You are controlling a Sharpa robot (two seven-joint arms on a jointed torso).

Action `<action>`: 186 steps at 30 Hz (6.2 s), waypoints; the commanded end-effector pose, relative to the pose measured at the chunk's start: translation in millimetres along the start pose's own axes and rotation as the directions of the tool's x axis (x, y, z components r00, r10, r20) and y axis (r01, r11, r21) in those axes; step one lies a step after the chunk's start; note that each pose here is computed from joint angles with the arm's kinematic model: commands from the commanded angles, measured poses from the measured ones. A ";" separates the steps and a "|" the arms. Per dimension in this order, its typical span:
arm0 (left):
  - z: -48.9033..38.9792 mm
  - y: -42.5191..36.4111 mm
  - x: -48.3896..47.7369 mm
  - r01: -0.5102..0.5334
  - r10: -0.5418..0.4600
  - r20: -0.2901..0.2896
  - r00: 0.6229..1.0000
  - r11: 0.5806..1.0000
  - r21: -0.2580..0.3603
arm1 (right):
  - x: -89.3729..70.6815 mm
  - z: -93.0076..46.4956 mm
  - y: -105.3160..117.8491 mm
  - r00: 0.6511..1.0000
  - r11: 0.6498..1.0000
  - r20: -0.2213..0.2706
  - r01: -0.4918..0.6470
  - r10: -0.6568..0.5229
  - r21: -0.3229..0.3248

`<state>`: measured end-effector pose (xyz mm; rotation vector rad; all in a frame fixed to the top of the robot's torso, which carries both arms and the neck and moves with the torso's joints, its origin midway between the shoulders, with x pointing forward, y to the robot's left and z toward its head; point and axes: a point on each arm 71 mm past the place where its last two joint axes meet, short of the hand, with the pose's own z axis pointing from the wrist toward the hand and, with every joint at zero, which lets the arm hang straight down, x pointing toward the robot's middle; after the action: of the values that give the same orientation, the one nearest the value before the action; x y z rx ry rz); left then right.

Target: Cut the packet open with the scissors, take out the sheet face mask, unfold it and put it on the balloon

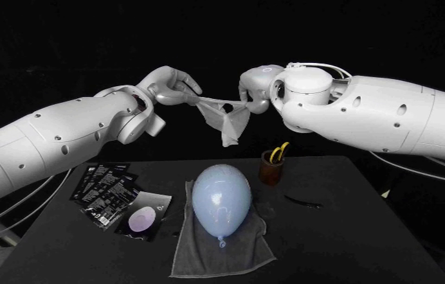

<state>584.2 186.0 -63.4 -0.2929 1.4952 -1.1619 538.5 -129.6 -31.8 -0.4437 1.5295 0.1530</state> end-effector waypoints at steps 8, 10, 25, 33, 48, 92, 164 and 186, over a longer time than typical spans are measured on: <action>5.9 -10.0 -8.5 -0.082 0.080 0.024 0.996 0.994 0.070 | -17.2 0.7 -9.0 0.981 0.996 0.183 0.044 -0.058 0.076; 7.5 -11.0 -7.4 -0.065 0.064 0.019 0.998 0.996 0.066 | -19.3 0.6 -8.0 0.977 0.997 0.205 0.035 -0.048 0.069; 11.7 4.2 18.5 0.169 -0.169 0.019 0.985 0.985 -0.028 | -32.6 -1.3 0.3 0.937 0.998 0.346 -0.063 0.052 0.021; 8.8 19.6 34.3 0.256 -0.255 0.018 0.967 0.964 -0.077 | -35.8 -2.1 2.3 0.922 0.995 0.378 -0.101 0.090 0.012; 4.5 31.6 53.5 0.306 -0.309 -0.001 0.951 0.943 -0.133 | -36.2 -1.0 3.9 0.922 0.993 0.375 -0.115 0.098 0.023; 1.2 37.2 104.6 0.488 -0.521 -0.083 0.850 0.837 -0.248 | -38.2 0.4 14.4 0.908 0.990 0.400 -0.140 0.124 0.010; -7.4 5.3 -9.6 0.046 -0.057 -0.096 0.994 0.992 -0.117 | 19.0 -20.5 -28.6 0.904 0.928 0.254 -0.368 0.343 0.055; 15.8 -46.6 -48.1 -0.434 0.435 -0.016 0.900 0.900 0.044 | 20.9 -25.6 -15.2 0.896 0.947 0.310 -0.317 0.318 -0.056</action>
<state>594.1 191.0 -0.8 0.0102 1.5059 -0.8909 522.2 -157.7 -53.5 -0.1160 1.3289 0.4554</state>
